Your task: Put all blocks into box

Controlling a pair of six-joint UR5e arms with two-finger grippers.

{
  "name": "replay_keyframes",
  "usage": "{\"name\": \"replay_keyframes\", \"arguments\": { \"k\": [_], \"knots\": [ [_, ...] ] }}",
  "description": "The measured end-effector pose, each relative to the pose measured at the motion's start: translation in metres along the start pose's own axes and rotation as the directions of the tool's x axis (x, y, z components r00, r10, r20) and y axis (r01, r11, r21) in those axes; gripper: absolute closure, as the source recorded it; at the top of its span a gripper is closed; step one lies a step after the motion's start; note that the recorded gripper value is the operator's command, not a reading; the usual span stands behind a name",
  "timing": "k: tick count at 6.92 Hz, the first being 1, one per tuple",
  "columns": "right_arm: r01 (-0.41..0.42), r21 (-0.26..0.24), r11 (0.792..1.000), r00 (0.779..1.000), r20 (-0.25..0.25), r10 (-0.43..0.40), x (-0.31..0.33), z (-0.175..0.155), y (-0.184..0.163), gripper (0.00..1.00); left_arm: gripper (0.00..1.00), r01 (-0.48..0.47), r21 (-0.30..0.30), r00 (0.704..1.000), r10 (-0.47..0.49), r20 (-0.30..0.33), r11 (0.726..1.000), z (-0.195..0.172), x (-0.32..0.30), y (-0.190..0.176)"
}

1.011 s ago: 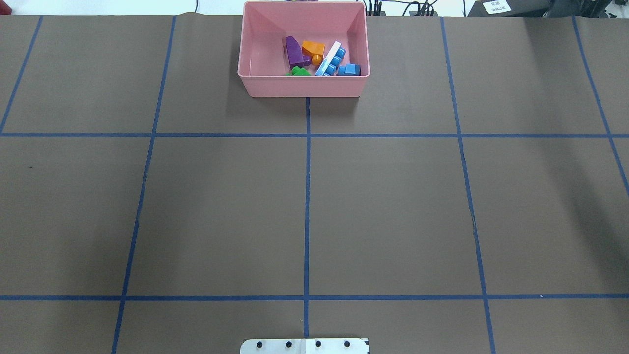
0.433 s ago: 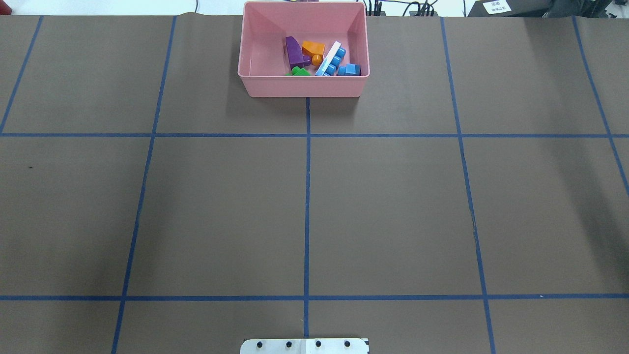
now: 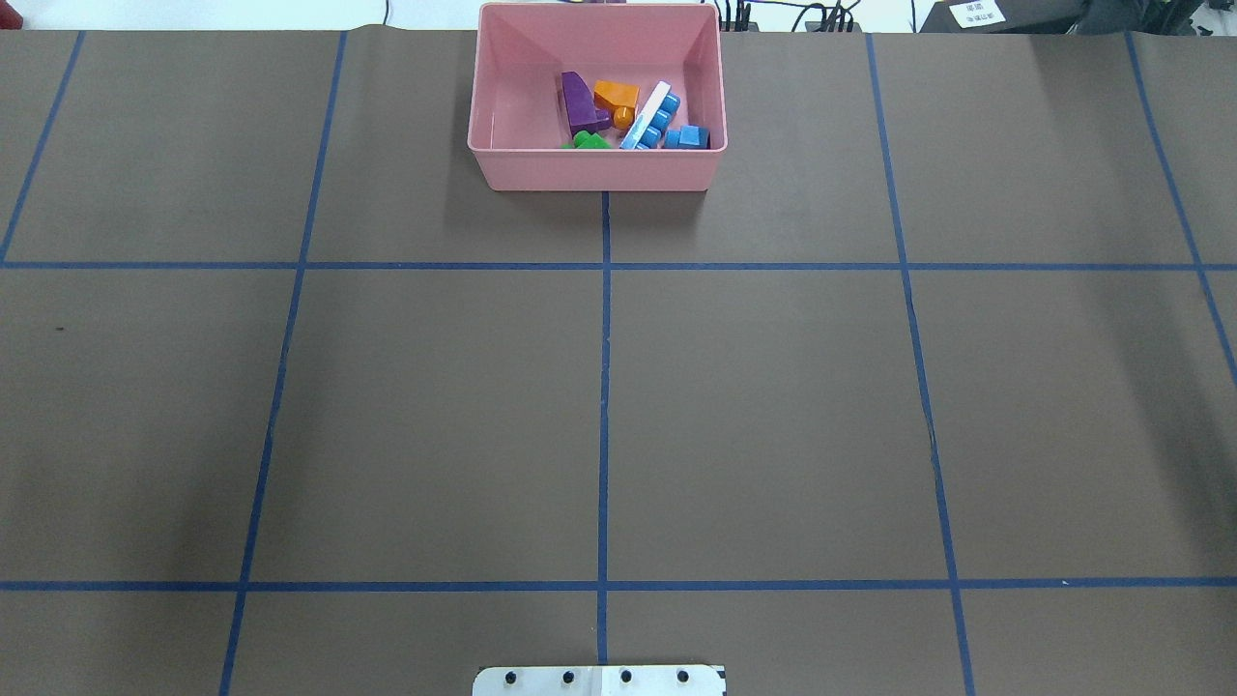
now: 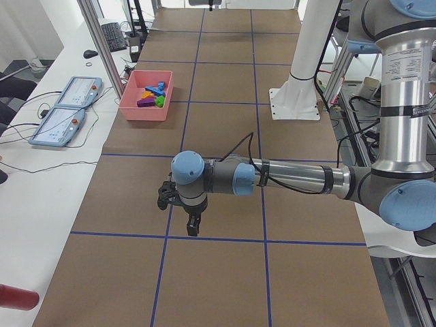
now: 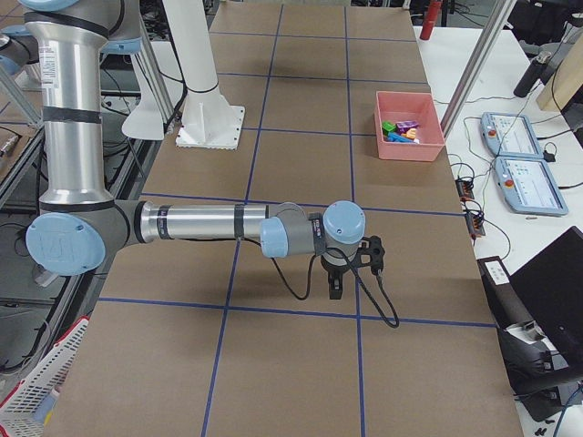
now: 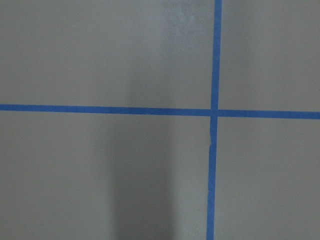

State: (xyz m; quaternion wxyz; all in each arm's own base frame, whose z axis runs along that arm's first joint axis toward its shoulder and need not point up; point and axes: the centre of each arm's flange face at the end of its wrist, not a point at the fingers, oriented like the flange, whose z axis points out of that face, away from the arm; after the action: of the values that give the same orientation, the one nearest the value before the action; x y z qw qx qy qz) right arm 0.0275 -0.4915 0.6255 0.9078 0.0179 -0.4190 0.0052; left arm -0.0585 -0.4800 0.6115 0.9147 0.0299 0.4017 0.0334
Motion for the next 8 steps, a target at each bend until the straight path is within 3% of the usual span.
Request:
{"name": "replay_keyframes", "arguments": {
  "k": [2, 5, 8],
  "knots": [
    [-0.042, -0.014, 0.999, 0.999, -0.003, 0.042, 0.014, 0.0, 0.012, 0.0, 0.0, 0.002, 0.024, 1.0, -0.001, -0.013, 1.0, -0.013, 0.006, -0.009],
    [-0.092, 0.01, 0.996, 0.996, -0.005, 0.092, 0.035, -0.018, 0.034, 0.0, 0.0, -0.02, 0.052, 1.0, 0.02, -0.007, 0.998, -0.027, 0.019, -0.011],
    [-0.1, -0.021, 0.995, 0.991, -0.094, 0.098, 0.015, -0.038, 0.045, 0.0, 0.0, -0.033, 0.073, 0.999, 0.033, -0.003, 0.997, -0.038, 0.03, -0.009]
  ]
}}
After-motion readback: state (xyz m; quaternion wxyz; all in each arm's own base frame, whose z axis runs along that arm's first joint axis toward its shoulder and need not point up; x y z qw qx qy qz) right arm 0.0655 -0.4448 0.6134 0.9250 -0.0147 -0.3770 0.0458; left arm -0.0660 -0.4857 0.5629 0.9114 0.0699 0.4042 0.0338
